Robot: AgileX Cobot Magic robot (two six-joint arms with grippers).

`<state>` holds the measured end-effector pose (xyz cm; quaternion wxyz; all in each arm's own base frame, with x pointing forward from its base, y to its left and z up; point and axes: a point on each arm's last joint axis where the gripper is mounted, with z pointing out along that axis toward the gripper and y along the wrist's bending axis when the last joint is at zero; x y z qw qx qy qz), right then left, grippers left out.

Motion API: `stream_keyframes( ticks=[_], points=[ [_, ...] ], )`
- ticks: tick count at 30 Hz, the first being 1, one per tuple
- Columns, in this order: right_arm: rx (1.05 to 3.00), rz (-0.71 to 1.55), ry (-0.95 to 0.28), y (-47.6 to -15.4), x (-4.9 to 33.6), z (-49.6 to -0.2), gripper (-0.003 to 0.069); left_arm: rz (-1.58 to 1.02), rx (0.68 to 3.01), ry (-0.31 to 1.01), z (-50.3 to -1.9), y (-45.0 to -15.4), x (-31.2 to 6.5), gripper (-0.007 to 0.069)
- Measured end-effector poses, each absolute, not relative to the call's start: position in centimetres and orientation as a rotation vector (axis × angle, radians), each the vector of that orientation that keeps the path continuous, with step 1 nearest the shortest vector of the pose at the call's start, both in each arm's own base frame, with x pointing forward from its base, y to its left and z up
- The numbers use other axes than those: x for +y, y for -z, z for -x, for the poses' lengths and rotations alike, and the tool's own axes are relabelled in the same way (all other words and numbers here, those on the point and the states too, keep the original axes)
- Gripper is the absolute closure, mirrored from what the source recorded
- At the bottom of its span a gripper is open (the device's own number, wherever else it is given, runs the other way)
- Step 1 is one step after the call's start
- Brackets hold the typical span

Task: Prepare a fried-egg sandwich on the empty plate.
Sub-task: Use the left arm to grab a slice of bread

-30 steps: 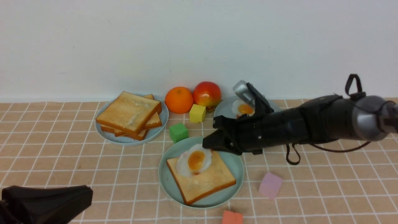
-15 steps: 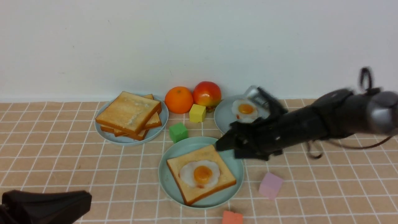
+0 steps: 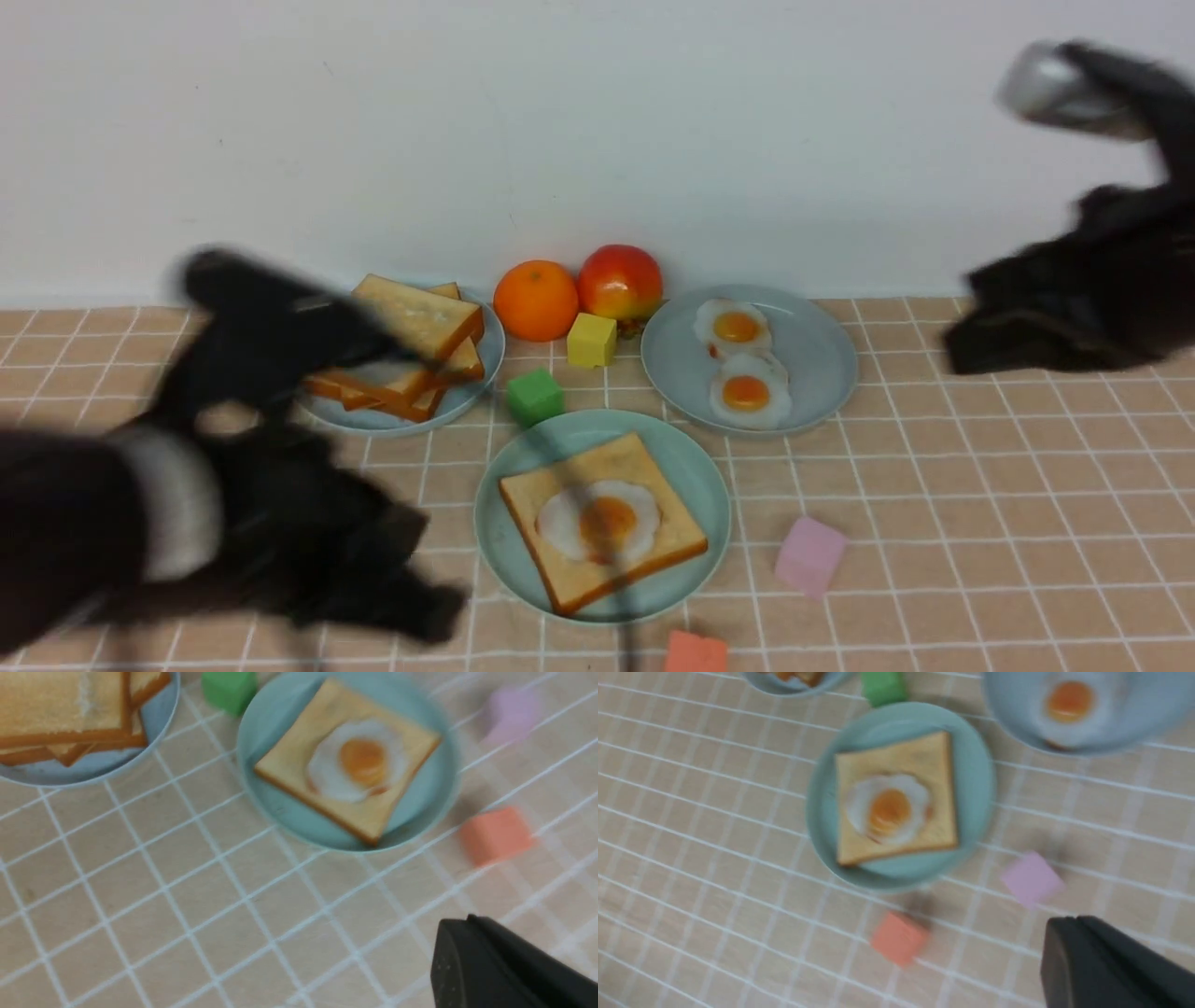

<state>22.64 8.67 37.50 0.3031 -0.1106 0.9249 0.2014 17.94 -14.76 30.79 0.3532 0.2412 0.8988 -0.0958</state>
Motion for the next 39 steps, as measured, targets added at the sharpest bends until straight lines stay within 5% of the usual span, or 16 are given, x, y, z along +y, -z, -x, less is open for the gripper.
stream_keyframes(
  ticks=[5,15,19,28,39],
  points=[
    [2.431,0.280,-0.432,-39.6,7.2,-17.1,0.0667,-0.579,2.412,0.126,-25.3,-29.6,-15.4,0.0638],
    [2.328,0.269,-0.410,-38.5,4.7,-9.9,0.0656,-0.478,2.484,-0.001,-37.8,-26.1,-13.5,0.0616],
    [2.287,0.266,-0.401,-38.7,4.2,-8.8,0.0653,-0.497,2.474,-0.062,-40.1,-25.4,-12.9,0.0525],
    [2.272,0.240,-0.414,-38.9,4.0,-8.2,0.0645,-0.631,2.488,-0.166,-41.5,-22.8,-12.6,0.0183],
    [2.263,0.239,-0.416,-38.9,4.0,-8.3,0.0643,-0.843,2.475,-0.237,-42.4,-19.7,-12.8,0.0119]
  ],
)
